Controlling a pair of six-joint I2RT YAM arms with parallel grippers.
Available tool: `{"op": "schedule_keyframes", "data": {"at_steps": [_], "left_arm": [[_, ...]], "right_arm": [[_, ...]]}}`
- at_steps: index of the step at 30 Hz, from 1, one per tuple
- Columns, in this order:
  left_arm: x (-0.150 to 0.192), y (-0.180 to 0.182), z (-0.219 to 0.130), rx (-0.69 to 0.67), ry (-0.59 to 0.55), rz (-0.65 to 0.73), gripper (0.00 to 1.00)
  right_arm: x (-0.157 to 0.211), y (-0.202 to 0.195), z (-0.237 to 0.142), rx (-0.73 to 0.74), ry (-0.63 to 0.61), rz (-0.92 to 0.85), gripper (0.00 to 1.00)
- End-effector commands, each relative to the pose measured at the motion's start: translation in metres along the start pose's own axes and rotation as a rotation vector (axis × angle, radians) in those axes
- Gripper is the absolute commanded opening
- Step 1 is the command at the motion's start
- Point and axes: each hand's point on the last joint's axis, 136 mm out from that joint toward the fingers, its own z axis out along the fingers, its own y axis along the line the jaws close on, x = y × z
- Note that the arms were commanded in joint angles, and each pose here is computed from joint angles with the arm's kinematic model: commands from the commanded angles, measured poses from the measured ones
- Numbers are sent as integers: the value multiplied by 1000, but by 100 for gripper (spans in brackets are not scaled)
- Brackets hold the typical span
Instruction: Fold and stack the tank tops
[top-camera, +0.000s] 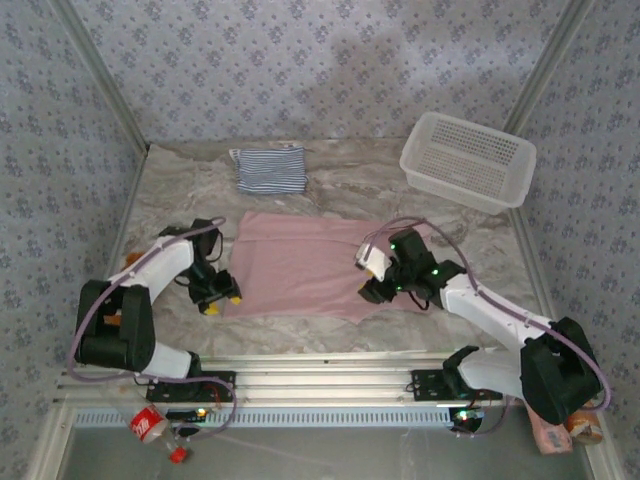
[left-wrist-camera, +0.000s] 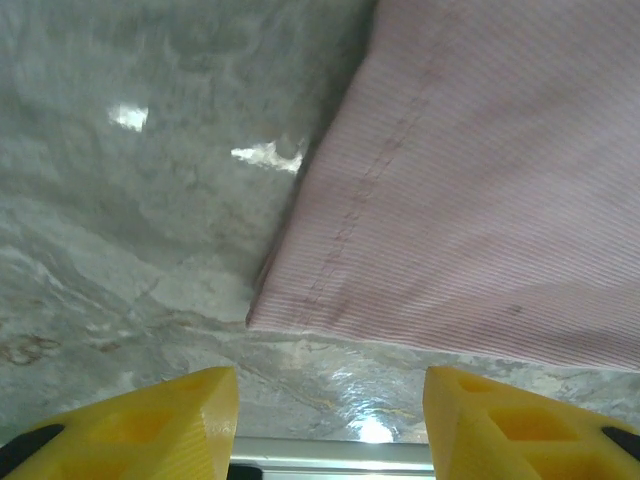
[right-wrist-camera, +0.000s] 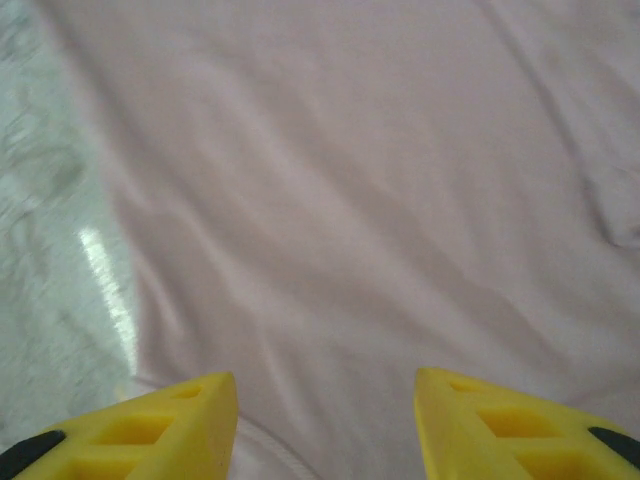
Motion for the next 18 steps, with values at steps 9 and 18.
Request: {"op": "schedule_keyframes", "data": {"at_steps": [9,18], "left_arm": [[10,1,35,27,32,-116,48],[-2,12,33,-54,-9,-73,43]], "right_arm": [[30,58,29,-145,165,-352,52],[57,66,49,-167,303,-427,49]]}}
